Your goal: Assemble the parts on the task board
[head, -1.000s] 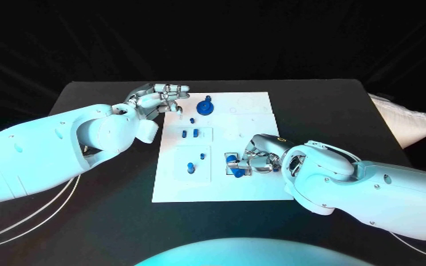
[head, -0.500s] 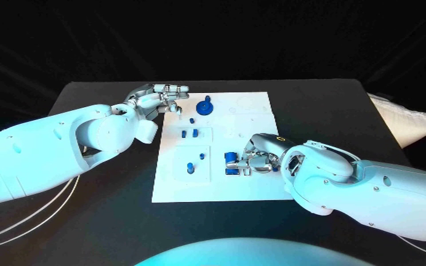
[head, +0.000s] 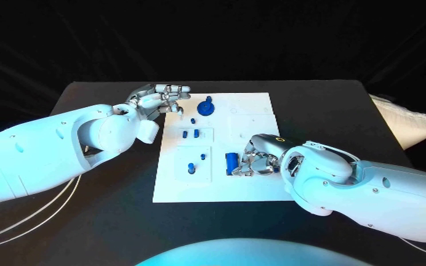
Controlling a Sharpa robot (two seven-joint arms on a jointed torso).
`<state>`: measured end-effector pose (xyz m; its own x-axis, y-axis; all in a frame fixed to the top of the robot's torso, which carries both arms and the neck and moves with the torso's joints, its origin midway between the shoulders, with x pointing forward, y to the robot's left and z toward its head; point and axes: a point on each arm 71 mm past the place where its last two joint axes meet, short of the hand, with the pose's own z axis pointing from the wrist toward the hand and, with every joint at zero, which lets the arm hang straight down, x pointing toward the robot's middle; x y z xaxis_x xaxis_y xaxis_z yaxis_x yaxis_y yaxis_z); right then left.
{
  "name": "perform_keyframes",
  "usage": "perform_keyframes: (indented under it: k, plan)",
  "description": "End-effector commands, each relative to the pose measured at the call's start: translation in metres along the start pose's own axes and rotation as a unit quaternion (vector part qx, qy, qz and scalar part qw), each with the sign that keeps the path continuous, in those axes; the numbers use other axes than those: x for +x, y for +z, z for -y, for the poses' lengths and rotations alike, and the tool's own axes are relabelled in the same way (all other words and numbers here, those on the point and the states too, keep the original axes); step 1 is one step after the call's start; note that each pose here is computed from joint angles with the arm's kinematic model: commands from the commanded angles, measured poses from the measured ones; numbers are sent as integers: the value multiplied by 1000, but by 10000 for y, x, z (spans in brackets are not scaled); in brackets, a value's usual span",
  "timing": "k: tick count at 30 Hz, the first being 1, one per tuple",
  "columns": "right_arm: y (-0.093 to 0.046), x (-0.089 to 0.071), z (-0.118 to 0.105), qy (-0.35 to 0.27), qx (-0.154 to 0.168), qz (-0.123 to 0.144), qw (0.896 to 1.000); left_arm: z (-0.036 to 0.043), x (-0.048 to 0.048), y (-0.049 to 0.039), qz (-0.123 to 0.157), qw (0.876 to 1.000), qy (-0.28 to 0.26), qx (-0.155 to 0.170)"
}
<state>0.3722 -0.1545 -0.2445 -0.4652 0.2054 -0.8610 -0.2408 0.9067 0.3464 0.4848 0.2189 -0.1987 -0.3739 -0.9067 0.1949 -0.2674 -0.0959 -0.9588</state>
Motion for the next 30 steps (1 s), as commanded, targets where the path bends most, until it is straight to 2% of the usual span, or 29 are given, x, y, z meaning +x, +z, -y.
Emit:
perform_keyframes:
  k: [1, 5, 9, 14, 18, 23, 30]
  plan:
    - [-1, -1, 8, -12, 2, 4, 1000, 7, 23, 5, -10, 1000, -1, 3]
    - [-27, -22, 28, -4, -1, 14, 1000, 7, 21, 6, -10, 1000, -1, 3]
    - [-92, -43, 79, 20, -11, 10, 1000, 6, 14, 5, -9, 1000, -1, 3]
    - [-196, -120, 168, 82, -45, 4, 996, 7, -2, 4, -6, 1000, 0, 3]
    - [-284, -215, 254, 121, -62, 12, 991, 7, -9, 4, -5, 1000, 0, 3]
    - [-357, -337, 471, 109, -40, 24, 993, 7, -10, 4, -5, 1000, 0, 3]
    - [-404, -407, 687, 8, 15, 37, 999, 5, 7, 10, -7, 1000, 0, 3]
